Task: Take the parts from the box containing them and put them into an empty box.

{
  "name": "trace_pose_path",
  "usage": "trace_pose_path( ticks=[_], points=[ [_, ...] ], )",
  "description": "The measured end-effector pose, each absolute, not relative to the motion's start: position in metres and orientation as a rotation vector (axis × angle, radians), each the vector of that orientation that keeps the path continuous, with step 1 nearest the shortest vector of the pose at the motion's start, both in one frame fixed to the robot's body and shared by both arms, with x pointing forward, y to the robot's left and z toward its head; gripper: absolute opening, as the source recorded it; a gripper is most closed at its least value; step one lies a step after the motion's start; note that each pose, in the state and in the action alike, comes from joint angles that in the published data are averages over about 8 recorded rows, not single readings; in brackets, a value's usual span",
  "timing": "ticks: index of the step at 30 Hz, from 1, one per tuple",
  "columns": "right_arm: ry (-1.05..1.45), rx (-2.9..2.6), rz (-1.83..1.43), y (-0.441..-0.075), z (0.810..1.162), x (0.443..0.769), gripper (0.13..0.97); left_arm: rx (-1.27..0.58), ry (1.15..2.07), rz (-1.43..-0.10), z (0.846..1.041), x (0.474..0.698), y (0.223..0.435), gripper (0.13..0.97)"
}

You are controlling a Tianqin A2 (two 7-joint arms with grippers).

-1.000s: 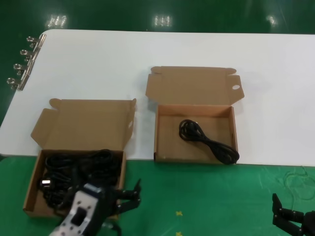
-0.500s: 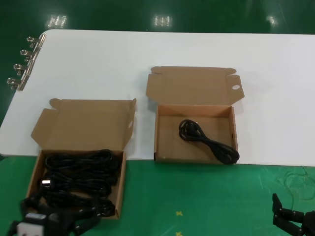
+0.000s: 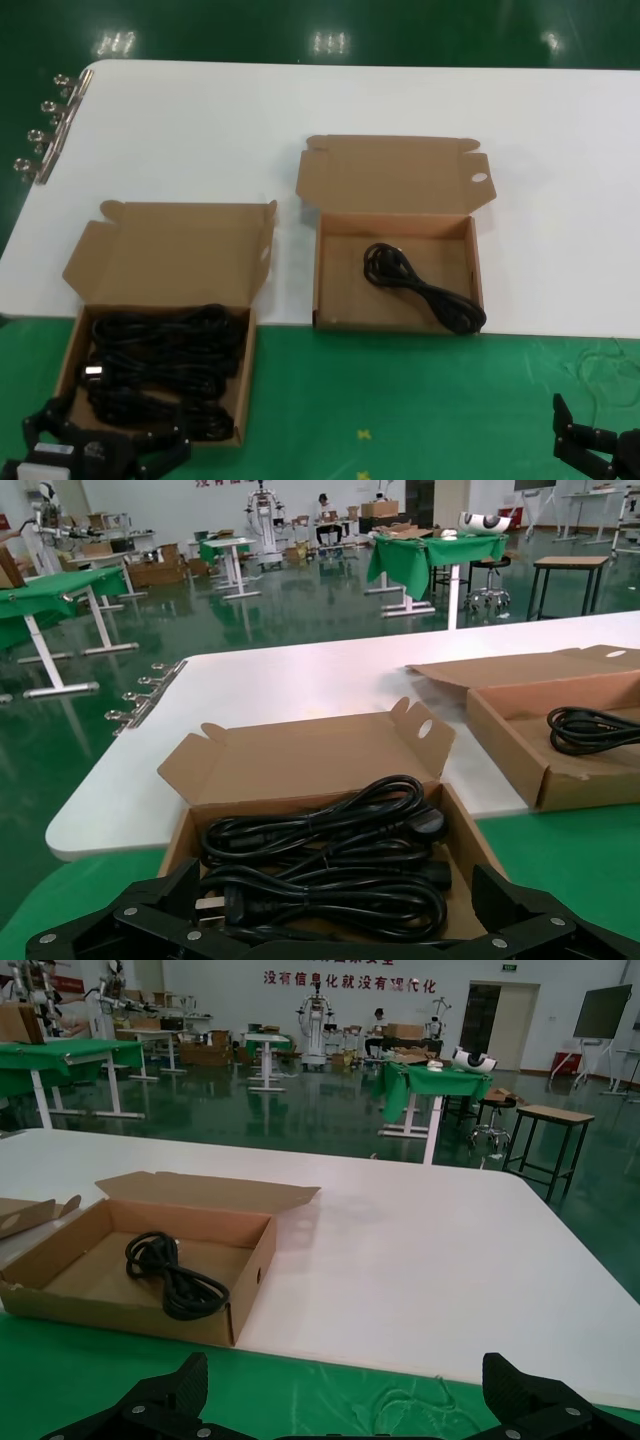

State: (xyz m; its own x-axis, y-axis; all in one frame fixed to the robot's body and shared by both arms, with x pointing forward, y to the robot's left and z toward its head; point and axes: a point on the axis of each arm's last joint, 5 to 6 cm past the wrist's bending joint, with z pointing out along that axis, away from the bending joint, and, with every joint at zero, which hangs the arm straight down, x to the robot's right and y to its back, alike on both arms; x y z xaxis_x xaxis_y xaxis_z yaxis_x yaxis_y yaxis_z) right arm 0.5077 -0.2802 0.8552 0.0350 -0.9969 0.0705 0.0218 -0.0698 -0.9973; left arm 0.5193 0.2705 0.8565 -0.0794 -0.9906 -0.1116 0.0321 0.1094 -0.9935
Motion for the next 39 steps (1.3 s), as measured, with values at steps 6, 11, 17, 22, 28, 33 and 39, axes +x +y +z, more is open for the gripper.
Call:
trace_pose_path(
  ticks=[6, 11, 17, 22, 28, 33, 39],
  points=[
    [1.134, -1.262, -1.244, -0.2802, 0.8552, 0.5077, 0.966, -1.073, 1.294, -1.198, 0.8563, 0.5178, 0.2714, 0.966],
    [1.134, -1.262, -1.244, -0.2802, 0.8552, 0.5077, 0.966, -1.077, 1.29, -1.198, 0.8562, 0.5166, 0.2722, 0.966],
    [1.134, -1.262, -1.244, -0.2802, 0.8552, 0.5077, 0.966, -1.082, 1.286, -1.197, 0.856, 0.515, 0.2731, 0.966],
    [1.134, -1.262, -1.244, -0.2802, 0.8552, 0.5077, 0.966, -1.087, 1.283, -1.197, 0.8559, 0.5138, 0.2738, 0.966],
    [1.134, -1.262, -1.244, -0.2802, 0.8552, 0.5077, 0.966, -1.092, 1.279, -1.196, 0.8557, 0.5122, 0.2747, 0.966],
    [1.134, -1.262, -1.244, -0.2802, 0.8552, 0.5077, 0.966, -1.096, 1.276, -1.196, 0.8556, 0.511, 0.2754, 0.966],
    [1.134, -1.262, -1.244, -0.2802, 0.8552, 0.5077, 0.966, -1.101, 1.272, -1.195, 0.8555, 0.5094, 0.2763, 0.966]
  ],
)
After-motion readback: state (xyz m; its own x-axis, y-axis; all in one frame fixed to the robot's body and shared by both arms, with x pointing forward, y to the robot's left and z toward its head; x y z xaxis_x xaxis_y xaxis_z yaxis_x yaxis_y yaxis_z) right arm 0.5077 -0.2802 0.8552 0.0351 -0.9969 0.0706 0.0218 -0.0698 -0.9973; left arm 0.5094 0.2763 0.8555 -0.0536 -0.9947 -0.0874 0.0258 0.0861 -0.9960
